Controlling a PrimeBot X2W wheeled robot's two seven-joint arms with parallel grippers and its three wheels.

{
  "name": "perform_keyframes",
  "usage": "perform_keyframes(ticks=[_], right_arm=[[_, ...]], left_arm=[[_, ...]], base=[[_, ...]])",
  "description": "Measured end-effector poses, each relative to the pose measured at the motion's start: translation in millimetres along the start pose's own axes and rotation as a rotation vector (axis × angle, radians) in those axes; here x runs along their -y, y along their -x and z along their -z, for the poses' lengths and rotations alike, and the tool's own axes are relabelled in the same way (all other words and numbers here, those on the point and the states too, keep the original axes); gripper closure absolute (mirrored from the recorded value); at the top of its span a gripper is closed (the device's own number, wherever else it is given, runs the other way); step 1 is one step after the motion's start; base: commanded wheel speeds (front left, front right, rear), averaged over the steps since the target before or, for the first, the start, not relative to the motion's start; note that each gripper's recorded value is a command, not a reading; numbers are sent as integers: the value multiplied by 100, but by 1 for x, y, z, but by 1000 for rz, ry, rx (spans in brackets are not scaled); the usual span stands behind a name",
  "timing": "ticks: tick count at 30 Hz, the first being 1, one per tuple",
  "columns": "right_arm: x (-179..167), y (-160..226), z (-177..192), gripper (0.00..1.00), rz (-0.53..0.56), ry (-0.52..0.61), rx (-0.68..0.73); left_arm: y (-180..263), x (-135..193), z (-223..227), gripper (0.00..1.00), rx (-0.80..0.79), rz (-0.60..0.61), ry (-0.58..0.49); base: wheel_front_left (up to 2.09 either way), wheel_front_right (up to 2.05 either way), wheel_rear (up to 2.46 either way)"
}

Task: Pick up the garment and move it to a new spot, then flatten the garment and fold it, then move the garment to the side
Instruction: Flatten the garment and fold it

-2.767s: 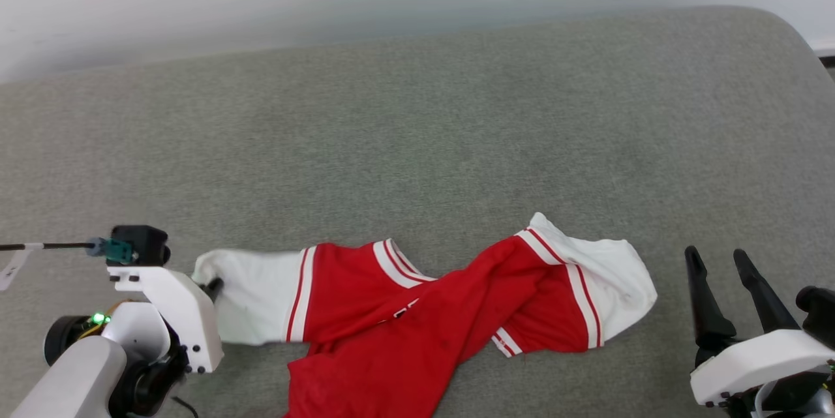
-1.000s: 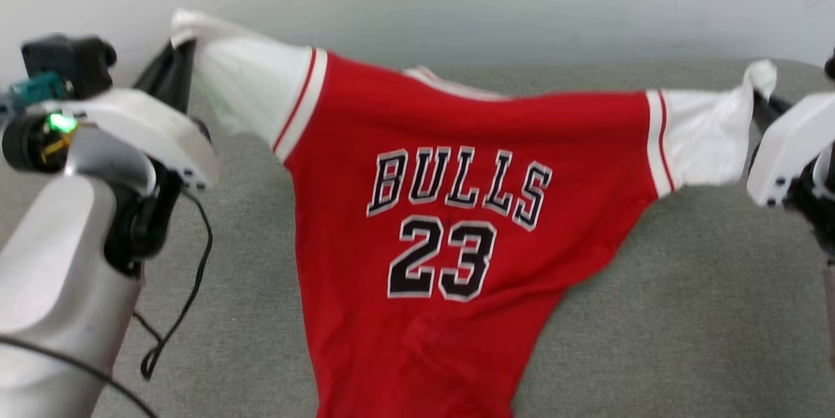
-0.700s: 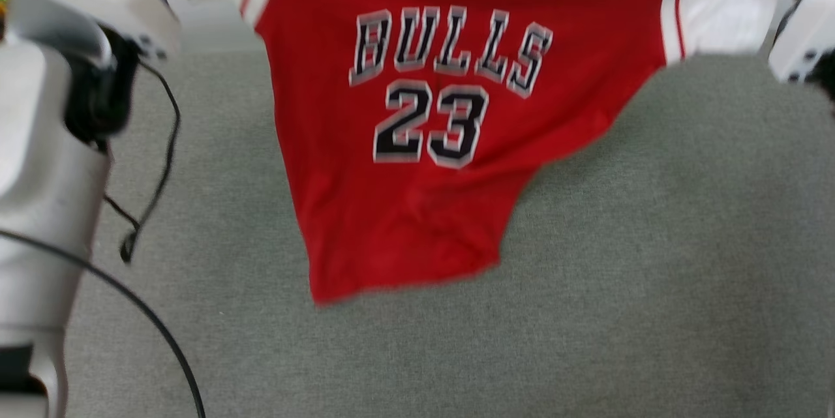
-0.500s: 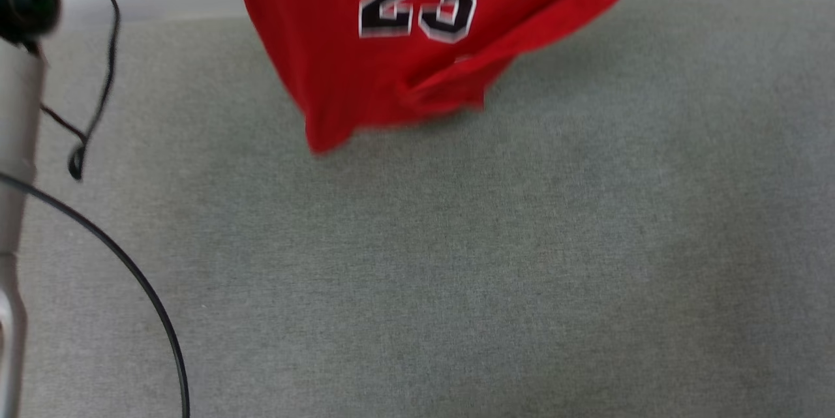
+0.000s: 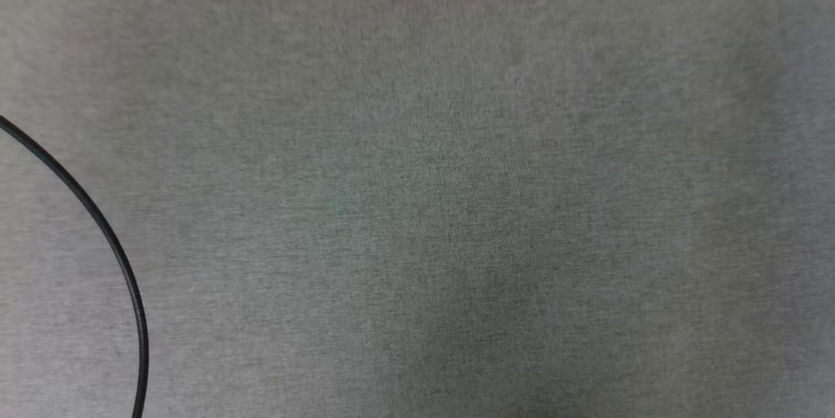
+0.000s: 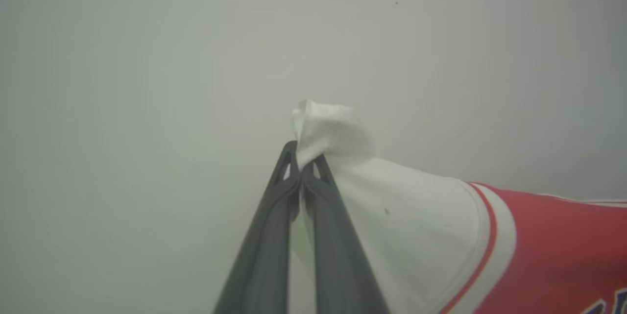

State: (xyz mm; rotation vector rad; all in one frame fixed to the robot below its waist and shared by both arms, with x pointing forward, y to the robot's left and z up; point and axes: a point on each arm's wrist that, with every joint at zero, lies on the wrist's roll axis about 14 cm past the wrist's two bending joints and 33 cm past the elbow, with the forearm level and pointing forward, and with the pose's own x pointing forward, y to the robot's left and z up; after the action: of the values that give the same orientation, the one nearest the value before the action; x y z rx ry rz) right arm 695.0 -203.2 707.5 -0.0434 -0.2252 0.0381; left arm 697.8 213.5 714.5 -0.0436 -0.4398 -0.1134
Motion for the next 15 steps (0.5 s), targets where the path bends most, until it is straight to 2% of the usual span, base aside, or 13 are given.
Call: perform_keyframes(ticks=[9,12,15], right_arm=[[-19,-12,86,100,-48,5,-134],[-30,-5,104,100,-78,5,-176],[-41,16,136,100,-116,29,-266]], left_arm=[[12,-7,102,100,-166,-24,60],[26,-6,124,100,-228,-31,79],[50,-6,144,100,-297,-41,93]], base=[[0,0,0],[0,0,0],[0,0,0]])
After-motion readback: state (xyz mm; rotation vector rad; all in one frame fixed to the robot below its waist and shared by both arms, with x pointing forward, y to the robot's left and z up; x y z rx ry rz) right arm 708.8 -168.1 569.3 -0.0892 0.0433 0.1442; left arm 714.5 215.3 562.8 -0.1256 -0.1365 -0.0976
